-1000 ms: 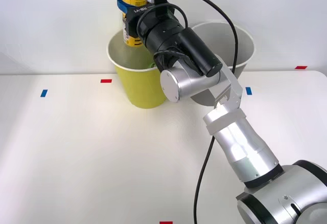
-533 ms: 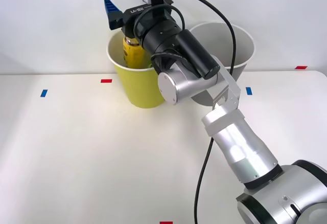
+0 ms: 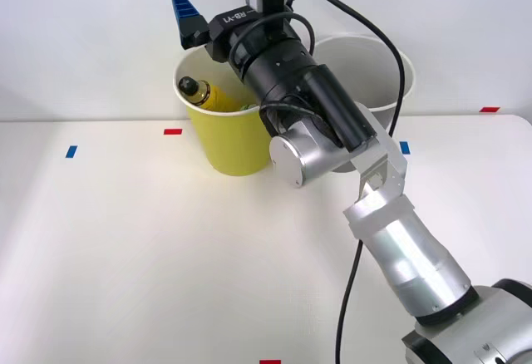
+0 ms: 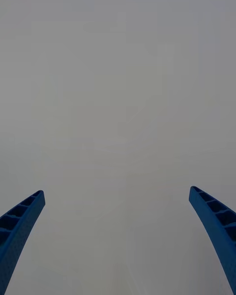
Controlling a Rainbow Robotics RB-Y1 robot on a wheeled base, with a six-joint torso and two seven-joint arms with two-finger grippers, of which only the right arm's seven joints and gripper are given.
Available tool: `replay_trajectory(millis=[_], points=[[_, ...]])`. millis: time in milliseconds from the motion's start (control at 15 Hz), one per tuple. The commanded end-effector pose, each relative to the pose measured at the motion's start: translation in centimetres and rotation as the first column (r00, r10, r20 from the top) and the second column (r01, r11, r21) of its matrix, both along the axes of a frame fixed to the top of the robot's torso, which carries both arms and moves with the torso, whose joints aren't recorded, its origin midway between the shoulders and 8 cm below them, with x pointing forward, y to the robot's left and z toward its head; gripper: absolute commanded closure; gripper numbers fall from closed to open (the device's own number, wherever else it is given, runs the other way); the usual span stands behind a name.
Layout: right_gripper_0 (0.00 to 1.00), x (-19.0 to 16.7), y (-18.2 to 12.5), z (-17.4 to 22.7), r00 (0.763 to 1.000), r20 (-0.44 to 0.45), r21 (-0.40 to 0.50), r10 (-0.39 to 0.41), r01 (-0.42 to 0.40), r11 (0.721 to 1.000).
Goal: Put cans in the gray bin, plastic bottles in the light green bin
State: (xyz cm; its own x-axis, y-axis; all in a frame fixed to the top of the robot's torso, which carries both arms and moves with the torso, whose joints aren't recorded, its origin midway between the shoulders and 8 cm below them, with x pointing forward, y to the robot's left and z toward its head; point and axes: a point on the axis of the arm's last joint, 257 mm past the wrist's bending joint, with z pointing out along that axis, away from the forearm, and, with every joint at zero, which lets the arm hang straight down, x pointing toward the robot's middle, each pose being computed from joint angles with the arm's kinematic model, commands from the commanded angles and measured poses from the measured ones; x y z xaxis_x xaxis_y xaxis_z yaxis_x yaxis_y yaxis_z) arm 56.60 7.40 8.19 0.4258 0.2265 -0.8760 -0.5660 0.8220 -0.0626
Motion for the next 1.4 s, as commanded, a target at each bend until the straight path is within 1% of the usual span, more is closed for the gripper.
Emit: replay_trajectory(millis=[67, 267, 467, 733, 933, 1067, 1133, 1267, 1400], points=[[0.00, -2.6, -1.6, 0.4, 0.999, 0.035, 0.020, 0.007, -0.008, 1.000], [0.00, -4.9, -3.9, 0.4, 0.998, 0.064, 0.035, -0.013, 0.011, 0.999], [0.00, -7.8, -7.4, -1.1, 0.996, 0.064, 0.049, -0.054, 0.051, 0.997], [0.00, -11.6, -12.5, -5.3, 0.993, -0.006, 0.059, -0.120, 0.120, 0.991], [0.00, -13.7, -15.3, -7.3, 0.986, -0.032, 0.068, -0.165, 0.166, 0.984], [0.00, -14.8, -17.4, -8.7, 0.978, -0.039, 0.071, -0.207, 0.209, 0.975], [0.00, -15.5, -18.9, -10.3, 0.969, -0.055, 0.068, -0.241, 0.245, 0.967], [0.00, -16.6, -20.8, -11.9, 0.958, -0.067, 0.069, -0.280, 0.285, 0.956], [0.00, -17.9, -23.3, -14.4, 0.936, -0.101, 0.041, -0.337, 0.342, 0.939]])
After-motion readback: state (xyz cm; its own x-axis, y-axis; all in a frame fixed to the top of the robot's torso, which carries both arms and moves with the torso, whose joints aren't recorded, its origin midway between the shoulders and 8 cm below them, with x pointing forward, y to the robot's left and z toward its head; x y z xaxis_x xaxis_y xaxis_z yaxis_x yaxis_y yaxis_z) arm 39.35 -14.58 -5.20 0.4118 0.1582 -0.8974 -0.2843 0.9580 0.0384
